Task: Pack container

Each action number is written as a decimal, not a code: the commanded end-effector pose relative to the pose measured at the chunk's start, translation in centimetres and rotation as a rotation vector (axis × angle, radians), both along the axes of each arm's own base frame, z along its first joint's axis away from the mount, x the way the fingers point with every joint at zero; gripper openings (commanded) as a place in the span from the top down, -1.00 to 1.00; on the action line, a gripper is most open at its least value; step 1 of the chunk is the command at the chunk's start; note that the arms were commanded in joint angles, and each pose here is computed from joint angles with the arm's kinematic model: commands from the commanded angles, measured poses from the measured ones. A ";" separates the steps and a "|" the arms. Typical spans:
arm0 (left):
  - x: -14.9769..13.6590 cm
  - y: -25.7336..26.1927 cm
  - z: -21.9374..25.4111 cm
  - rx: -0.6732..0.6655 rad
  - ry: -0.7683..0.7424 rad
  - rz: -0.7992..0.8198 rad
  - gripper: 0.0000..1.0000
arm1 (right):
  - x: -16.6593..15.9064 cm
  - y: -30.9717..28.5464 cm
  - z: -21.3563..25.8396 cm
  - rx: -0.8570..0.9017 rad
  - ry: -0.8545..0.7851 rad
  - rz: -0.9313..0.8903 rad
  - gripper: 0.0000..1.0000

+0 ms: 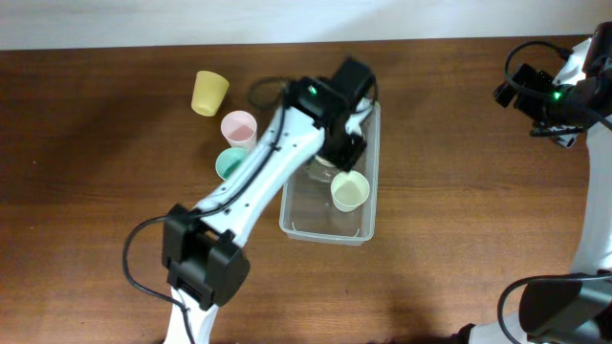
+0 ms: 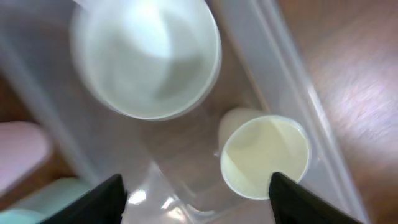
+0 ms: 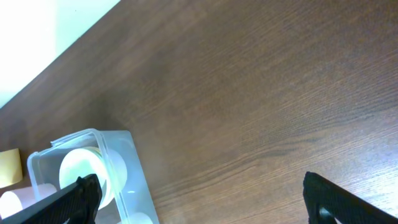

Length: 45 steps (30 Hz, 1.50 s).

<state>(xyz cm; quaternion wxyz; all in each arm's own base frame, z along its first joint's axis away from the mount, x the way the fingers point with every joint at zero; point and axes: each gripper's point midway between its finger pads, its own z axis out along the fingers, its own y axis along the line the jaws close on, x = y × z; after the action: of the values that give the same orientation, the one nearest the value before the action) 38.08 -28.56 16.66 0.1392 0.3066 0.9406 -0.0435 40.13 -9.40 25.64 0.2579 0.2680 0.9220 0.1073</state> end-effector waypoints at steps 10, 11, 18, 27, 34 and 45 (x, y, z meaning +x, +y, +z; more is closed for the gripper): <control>13.0 16.3 5.5 0.027 -0.274 0.363 -0.53 | 0.1 -0.2 0.0 -0.008 -0.001 0.000 -0.98; 14.0 17.7 5.1 0.025 -0.282 0.394 -0.52 | 0.1 -0.2 0.0 -0.009 -0.001 0.000 -0.98; 20.3 22.3 0.9 -0.106 -0.321 0.439 -0.52 | 0.1 -0.2 0.0 -0.009 -0.002 0.000 -0.98; 25.9 24.4 -3.8 -0.131 -0.427 0.477 -0.53 | 0.1 -0.2 0.0 -0.009 -0.001 0.000 -0.98; 28.8 24.3 -5.6 -0.157 -0.513 0.474 -0.50 | 0.1 -0.2 0.0 -0.009 -0.001 0.000 -0.98; 27.2 22.8 -9.9 -0.201 -0.369 0.433 -0.49 | 0.1 -0.2 0.0 -0.008 -0.001 0.000 -0.98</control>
<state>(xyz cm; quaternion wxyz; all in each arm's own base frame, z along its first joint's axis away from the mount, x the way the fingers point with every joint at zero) 65.45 -5.21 6.94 0.3485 0.0704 0.9343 -0.0270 40.12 -9.41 25.64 0.2579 0.2680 0.9220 0.1071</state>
